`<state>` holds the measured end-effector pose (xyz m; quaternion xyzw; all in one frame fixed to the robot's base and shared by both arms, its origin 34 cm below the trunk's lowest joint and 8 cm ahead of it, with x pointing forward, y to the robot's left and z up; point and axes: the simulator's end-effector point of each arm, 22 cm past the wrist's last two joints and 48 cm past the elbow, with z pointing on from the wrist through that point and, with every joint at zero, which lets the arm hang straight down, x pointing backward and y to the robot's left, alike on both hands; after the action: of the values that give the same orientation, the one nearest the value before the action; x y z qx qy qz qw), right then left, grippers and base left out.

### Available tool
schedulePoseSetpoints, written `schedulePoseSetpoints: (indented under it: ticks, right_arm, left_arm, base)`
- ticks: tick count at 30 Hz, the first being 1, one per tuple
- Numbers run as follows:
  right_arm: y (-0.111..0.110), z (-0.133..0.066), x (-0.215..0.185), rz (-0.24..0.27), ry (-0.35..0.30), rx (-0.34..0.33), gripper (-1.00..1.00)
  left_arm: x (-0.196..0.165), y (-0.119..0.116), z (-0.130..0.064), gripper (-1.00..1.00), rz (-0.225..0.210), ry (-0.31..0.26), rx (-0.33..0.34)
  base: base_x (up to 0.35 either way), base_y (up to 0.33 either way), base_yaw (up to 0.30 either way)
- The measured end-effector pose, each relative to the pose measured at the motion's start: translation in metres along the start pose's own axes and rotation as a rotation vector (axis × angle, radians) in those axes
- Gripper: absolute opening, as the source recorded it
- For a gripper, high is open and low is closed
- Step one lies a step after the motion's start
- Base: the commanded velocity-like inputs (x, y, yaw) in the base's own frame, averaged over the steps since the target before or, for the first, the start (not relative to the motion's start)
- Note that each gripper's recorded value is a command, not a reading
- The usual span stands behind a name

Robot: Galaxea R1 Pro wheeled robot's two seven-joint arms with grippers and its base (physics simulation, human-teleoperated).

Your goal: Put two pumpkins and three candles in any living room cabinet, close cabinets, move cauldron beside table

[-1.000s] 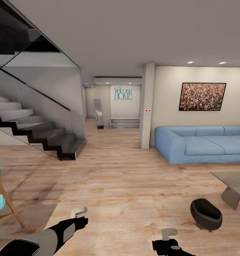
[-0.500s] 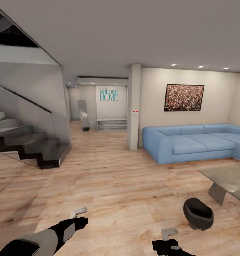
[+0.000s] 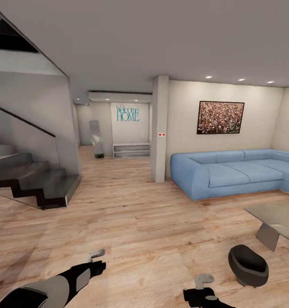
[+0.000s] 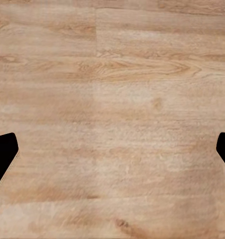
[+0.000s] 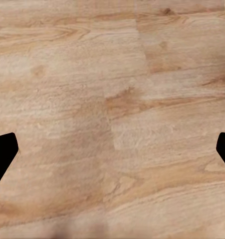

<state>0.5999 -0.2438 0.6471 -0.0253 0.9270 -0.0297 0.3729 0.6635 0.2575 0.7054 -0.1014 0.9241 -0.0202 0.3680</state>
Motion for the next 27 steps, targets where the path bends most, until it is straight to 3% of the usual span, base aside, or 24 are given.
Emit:
schedulePoseSetpoints:
  ticks: [6, 27]
  right_arm:
    - [-0.0002, 0.0000, 0.0001, 0.003, 0.000, 0.001, 1.00]
    - [-0.0010, 0.0000, 0.0001, 0.005, 0.000, 0.004, 1.00]
  left_arm:
    - [-0.0003, -0.0001, 0.0000, 1.00, 0.000, -0.001, 0.000]
    - [-0.0003, -0.0002, 0.0000, 1.00, 0.000, -0.001, 0.000]
  base:
    - [0.298, 0.192, -0.066]
    - [0.299, 0.187, -0.275]
